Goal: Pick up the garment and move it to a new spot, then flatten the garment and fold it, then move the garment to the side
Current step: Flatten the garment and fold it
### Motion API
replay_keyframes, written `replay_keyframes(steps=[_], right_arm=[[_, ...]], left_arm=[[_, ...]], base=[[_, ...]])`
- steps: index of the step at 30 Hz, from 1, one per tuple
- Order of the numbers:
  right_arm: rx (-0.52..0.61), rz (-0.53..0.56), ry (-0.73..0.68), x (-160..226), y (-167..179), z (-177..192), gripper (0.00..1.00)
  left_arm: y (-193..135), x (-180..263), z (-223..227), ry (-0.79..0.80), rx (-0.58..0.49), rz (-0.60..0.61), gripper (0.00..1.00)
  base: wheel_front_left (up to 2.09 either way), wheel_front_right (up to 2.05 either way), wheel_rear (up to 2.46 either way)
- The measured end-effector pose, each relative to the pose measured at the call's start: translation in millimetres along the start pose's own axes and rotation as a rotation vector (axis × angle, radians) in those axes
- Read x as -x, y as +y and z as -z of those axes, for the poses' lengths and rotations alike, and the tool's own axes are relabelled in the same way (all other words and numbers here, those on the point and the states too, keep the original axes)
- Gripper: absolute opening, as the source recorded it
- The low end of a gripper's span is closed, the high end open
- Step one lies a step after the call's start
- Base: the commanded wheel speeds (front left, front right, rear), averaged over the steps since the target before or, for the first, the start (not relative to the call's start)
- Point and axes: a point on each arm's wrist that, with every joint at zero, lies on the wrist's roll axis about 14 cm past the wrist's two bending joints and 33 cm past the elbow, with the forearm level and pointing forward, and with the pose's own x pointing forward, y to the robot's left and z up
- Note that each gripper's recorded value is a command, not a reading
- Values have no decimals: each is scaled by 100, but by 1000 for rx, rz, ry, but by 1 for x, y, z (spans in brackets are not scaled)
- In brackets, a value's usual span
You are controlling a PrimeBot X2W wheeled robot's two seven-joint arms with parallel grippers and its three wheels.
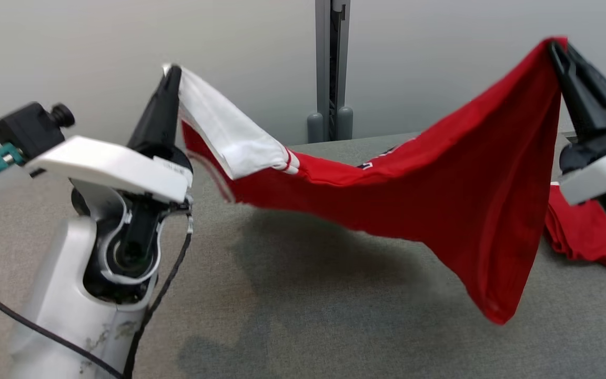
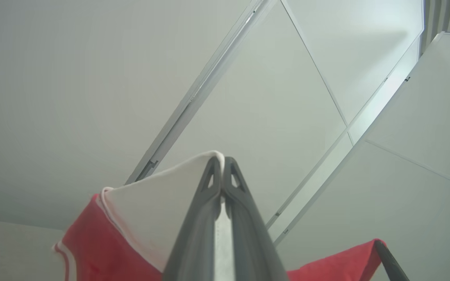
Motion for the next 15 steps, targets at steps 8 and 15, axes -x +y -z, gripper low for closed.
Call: replay_keyframes(steps=[8, 15], right_arm=[[59, -84, 19, -33, 17, -15, 0], [69, -126, 82, -70, 15, -6, 0]], left_arm=[[-16, -18, -35, -49, -28, 27, 0], [5, -56, -57, -45, -100, -59, 0]], base=[[0, 0, 0], [0, 0, 0]])
